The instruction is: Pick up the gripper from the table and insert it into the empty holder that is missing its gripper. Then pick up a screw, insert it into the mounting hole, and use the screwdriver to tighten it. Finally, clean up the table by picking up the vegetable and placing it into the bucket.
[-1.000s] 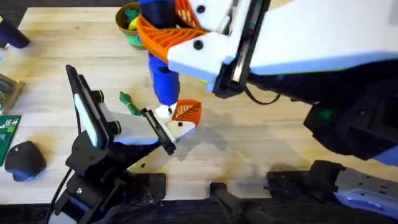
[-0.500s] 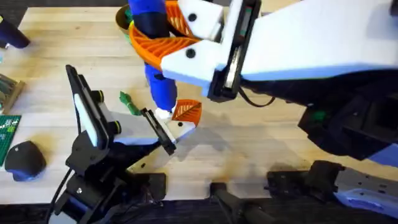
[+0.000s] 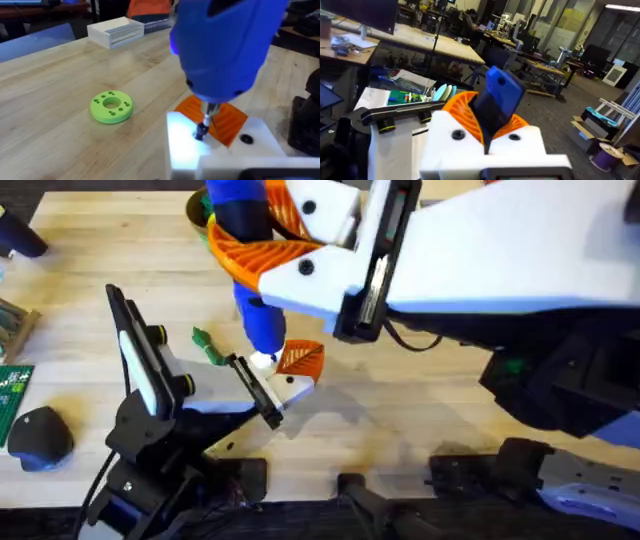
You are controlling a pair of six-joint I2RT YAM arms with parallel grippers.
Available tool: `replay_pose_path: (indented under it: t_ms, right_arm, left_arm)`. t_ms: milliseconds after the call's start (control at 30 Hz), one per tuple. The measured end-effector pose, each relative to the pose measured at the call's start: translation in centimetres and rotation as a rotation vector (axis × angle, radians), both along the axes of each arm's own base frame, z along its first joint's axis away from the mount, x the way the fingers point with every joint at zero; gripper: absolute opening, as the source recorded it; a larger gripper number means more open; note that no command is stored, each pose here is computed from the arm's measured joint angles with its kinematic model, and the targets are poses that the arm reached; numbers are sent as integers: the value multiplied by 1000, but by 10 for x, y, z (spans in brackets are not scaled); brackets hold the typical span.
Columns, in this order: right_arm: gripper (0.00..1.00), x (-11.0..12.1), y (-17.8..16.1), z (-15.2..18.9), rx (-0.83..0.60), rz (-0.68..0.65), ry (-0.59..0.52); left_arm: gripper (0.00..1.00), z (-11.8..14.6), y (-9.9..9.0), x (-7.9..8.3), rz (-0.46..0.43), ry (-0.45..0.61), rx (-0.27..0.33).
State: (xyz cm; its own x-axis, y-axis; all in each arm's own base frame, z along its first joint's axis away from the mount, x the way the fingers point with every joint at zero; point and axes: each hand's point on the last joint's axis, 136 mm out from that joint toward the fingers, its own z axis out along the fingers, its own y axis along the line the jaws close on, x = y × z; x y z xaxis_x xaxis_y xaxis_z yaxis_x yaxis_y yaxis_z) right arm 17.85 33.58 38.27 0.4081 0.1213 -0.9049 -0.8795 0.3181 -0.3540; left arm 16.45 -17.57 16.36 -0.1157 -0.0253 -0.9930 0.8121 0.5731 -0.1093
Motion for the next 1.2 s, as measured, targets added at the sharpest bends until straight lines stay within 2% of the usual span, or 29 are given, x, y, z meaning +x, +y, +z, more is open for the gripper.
replay_pose_path:
  t_ms: [467, 667, 900, 1200]
  right_arm:
    - [6, 5, 6, -17, -46, -1, 36]
    - [6, 5, 6, -14, -39, 0, 30]
    - [6, 1, 2, 4, 20, -2, -24]
    - [6, 3, 4, -8, -23, -2, 9]
  left_arm:
    - [4, 0, 0, 0, 0, 1, 0]
    - [4, 0, 0, 0, 0, 0, 0]
    - [4, 0, 0, 0, 0, 0, 0]
    - [4, 0, 0, 0, 0, 0, 0]
